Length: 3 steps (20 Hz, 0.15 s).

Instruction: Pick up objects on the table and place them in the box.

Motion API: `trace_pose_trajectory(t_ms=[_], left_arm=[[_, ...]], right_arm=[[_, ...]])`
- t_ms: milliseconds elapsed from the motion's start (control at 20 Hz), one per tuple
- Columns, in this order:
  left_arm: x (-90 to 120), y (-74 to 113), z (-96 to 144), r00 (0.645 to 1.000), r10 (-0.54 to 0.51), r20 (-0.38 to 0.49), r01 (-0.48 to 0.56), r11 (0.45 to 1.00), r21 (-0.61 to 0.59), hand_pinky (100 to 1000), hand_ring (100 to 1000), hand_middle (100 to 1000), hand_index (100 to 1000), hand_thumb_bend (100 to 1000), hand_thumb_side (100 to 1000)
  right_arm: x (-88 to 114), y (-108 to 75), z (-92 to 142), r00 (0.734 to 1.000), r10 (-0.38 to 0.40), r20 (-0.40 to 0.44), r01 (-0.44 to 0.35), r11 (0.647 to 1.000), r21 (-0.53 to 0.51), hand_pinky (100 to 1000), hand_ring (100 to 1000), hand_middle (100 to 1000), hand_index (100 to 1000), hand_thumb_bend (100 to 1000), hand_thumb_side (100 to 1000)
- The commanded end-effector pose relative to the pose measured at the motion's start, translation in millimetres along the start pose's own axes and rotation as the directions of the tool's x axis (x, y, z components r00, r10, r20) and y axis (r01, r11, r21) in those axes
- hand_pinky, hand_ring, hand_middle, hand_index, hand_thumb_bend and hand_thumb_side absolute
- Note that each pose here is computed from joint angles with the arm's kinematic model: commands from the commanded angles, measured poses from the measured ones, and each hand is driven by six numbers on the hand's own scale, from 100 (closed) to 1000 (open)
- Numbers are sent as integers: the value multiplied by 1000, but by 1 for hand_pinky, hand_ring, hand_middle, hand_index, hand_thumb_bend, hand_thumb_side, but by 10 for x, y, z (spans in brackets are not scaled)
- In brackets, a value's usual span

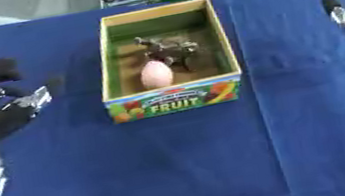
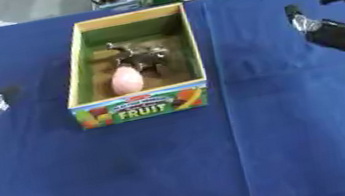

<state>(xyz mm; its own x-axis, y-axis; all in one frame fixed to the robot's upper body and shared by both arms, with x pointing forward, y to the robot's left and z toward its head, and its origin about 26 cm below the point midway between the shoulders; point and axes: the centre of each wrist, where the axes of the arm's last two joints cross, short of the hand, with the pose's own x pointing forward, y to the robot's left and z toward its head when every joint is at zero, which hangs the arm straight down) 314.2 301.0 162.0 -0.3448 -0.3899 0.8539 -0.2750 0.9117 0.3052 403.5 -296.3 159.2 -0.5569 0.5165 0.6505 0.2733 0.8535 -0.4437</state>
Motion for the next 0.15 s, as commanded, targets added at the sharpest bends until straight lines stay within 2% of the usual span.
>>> trace_pose_trajectory(t_ms=[50, 150], left_arm=[[51, 35, -15, 1000, -6, 25, 6, 1000, 10, 473, 614, 470, 616, 819, 205], [47, 27, -13, 1000, -3, 24, 3, 1000, 9, 473, 614, 469, 616, 819, 205]], right_arm=[[135, -145, -56, 999, -36, 39, 37, 999, -24, 616, 761, 621, 799, 407, 190], [130, -177, -38, 997, -67, 29, 68, 997, -25, 616, 761, 621, 795, 405, 190]])
